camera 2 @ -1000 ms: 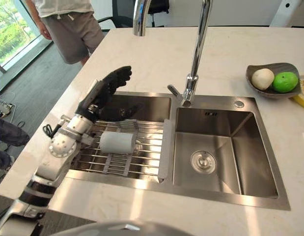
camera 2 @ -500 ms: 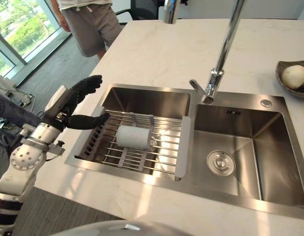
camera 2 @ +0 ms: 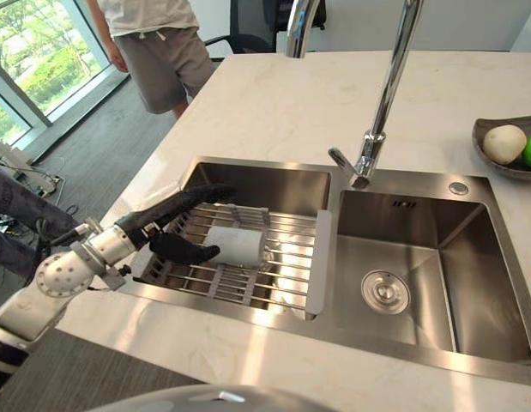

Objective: Place the dishes in the dishwasher.

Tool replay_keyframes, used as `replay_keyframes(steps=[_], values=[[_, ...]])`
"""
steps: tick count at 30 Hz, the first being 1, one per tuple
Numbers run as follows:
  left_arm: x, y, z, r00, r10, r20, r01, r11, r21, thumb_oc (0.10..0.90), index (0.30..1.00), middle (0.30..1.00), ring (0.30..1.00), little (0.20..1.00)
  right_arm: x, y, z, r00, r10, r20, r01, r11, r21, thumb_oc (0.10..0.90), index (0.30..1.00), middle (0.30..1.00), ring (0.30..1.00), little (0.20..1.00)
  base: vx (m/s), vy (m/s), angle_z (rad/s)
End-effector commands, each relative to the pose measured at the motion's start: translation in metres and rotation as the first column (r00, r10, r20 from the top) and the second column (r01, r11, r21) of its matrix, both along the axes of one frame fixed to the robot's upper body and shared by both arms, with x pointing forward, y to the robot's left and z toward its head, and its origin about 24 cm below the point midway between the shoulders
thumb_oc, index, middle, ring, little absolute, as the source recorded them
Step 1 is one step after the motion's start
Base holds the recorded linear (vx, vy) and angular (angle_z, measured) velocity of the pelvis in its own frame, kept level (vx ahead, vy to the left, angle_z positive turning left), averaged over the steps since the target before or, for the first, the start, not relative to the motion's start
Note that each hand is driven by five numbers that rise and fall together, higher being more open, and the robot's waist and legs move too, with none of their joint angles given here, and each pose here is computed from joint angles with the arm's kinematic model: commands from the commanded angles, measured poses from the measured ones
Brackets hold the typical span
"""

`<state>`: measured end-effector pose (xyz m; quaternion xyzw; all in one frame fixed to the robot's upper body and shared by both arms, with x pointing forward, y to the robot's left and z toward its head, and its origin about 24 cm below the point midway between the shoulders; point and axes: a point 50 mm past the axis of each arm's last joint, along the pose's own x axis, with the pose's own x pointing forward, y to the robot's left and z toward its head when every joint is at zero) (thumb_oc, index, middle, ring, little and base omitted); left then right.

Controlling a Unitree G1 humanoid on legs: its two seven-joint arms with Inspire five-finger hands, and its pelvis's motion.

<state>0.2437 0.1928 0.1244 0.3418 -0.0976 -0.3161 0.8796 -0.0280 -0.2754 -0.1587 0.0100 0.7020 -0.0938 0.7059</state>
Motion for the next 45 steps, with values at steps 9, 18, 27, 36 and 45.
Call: replay_keyframes(steps=[9, 18, 27, 36, 45], values=[[0.022, -0.018, 0.048, 0.949, -0.101, 0.298, 0.05, 0.984, 0.173, 0.8, 0.9, 0.9, 0.9, 0.9, 0.017, -0.002, -0.001, 1.0, 0.017, 0.025, -0.017, 1.0, -0.006, 0.8, 0.9, 0.9, 0.9, 0.9, -0.01, -0.008, -0.14], [0.029, -0.017, 0.031, 0.963, -0.103, 0.25, 0.024, 0.953, 0.303, 0.8, 0.9, 0.9, 0.9, 0.9, 0.022, -0.004, 0.0, 0.999, 0.014, 0.043, -0.014, 1.0, -0.009, 0.8, 0.9, 0.9, 0.9, 0.9, 0.0, 0.001, -0.01], [0.036, -0.018, 0.008, 0.976, -0.085, 0.198, 0.006, 0.929, 0.369, 0.8, 0.9, 0.9, 0.9, 0.9, 0.03, -0.003, 0.0, 0.998, 0.024, 0.06, -0.024, 1.0, -0.004, 0.8, 0.9, 0.9, 0.9, 0.9, 0.0, 0.001, -0.02], [0.045, -0.034, -0.011, 0.971, -0.143, 0.191, 0.026, 0.859, 0.511, 0.5, 0.451, 0.451, 0.451, 0.451, 0.032, -0.006, 0.001, 0.997, 0.031, 0.066, -0.029, 0.999, -0.02, 0.8, 0.9, 0.9, 0.9, 0.9, 0.0, 0.0, 0.0], [0.046, -0.039, -0.009, 0.928, -0.268, 0.258, 0.028, 0.74, 0.672, 0.4, 0.3, 0.3, 0.3, 0.3, 0.033, -0.012, 0.003, 0.996, 0.024, 0.081, -0.02, 0.999, -0.05, 0.8, 0.9, 0.9, 0.9, 0.9, -0.01, 0.004, -0.08]])
